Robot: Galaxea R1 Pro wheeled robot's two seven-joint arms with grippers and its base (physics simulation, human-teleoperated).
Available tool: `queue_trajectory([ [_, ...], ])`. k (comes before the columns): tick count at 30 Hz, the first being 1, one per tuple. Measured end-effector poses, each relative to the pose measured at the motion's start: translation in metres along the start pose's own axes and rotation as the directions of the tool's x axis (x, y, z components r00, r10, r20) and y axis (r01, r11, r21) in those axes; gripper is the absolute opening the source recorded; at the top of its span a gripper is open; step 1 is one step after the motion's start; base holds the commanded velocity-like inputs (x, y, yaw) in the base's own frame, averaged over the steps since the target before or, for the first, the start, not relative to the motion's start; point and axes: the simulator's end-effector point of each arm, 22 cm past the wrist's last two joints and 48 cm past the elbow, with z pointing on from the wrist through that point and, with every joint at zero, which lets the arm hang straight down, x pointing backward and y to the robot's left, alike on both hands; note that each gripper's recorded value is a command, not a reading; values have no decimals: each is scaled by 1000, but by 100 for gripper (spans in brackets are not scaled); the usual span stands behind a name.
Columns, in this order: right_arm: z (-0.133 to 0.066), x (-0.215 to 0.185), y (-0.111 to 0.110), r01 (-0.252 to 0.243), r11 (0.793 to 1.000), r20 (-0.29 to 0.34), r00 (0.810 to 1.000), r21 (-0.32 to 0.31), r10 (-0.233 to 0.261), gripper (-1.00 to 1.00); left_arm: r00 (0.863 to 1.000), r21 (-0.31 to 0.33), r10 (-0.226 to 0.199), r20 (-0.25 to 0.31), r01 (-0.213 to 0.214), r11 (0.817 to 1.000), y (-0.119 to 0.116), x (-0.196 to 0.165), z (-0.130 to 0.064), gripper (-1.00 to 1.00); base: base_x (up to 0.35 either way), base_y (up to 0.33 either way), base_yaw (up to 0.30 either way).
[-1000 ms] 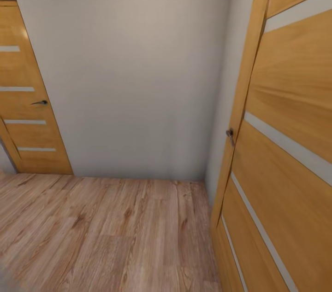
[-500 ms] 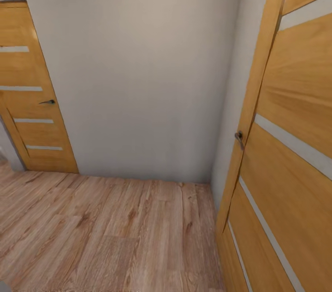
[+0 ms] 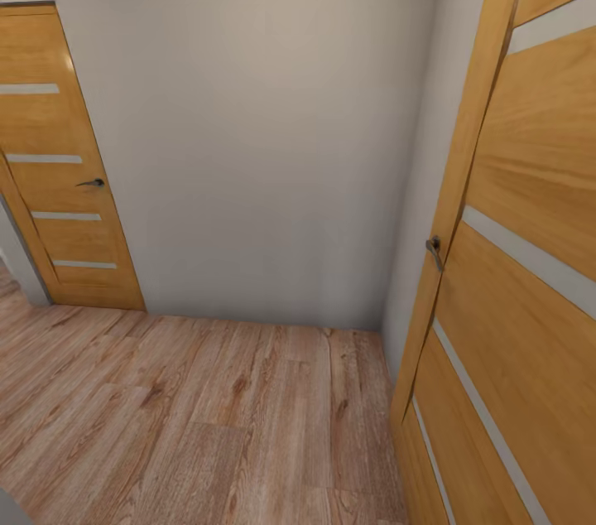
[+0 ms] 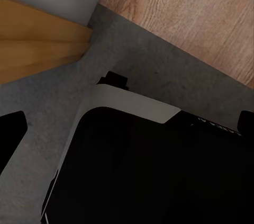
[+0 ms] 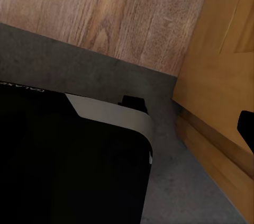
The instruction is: Move the two storage containers from the living room to the garage. In the garage, place one container on the floor and stack the other container on top of it (either order is fine).
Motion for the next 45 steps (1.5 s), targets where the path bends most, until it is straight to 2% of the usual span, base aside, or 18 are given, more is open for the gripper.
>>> queue_trajectory([
  [15,0,1,-1,8,1000,-4,1000,1,-8,100,1000,0,1,0,-1,1000,0,0,0,100,18,0,0],
  [45,0,0,5,4,1000,-4,1000,-8,-4,100,1000,0,1,0,-1,1000,0,0,0,100,311,0,0],
])
